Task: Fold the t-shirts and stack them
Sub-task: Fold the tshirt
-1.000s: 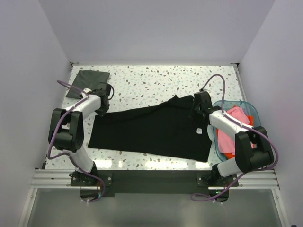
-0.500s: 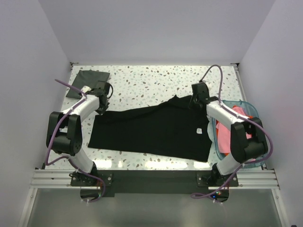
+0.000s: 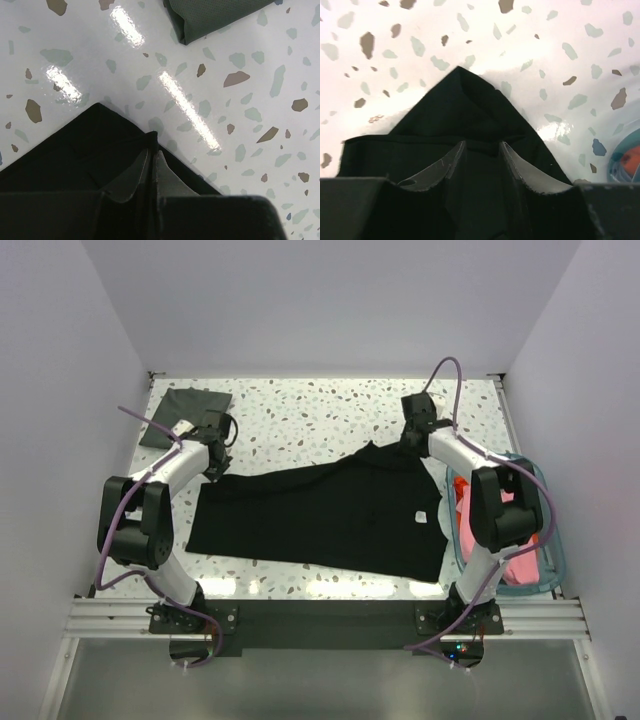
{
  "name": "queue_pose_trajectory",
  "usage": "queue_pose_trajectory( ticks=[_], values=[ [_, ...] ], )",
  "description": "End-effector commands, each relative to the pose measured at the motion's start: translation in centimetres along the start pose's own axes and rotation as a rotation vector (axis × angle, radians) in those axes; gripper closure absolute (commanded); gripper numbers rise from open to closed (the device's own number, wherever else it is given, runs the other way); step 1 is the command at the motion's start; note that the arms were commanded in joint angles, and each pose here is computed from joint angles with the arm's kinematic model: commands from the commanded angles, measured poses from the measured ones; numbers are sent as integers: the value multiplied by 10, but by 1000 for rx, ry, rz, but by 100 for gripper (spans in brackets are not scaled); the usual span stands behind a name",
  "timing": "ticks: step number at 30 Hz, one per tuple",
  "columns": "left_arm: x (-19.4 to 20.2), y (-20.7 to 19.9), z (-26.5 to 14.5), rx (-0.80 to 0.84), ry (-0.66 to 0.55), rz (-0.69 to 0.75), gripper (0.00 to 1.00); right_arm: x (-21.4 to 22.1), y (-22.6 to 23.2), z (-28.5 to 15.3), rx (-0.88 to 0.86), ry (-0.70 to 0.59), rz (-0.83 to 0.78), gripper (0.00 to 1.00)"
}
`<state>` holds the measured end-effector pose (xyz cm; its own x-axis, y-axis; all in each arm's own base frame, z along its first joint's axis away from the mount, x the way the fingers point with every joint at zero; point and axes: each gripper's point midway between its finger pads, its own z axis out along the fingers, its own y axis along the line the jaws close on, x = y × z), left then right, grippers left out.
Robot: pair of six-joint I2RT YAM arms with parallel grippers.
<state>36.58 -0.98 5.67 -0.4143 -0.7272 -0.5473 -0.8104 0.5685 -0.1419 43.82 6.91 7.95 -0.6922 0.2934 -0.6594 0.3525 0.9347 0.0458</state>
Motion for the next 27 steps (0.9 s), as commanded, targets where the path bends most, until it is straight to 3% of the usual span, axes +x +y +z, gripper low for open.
queue_pose_trajectory(
  ticks=[1, 14, 15, 22, 27],
  values=[
    [-24, -23, -15, 91, -47, -29, 100, -6, -9, 5, 53, -5, -14, 63],
    [-24, -27, -12, 98, -45, -18, 100, 23, -14, 28, 92, 75, -40, 52],
    [-24, -27, -13, 100, -46, -17, 100, 25, -14, 29, 94, 77, -36, 54],
    [-30, -30, -15, 107, -56, -19, 100, 26, -16, 26, 96, 76, -17, 100],
    [-43, -37, -17, 120, -87, -7, 100, 5, -13, 15, 90, 39, -10, 100]
  ],
)
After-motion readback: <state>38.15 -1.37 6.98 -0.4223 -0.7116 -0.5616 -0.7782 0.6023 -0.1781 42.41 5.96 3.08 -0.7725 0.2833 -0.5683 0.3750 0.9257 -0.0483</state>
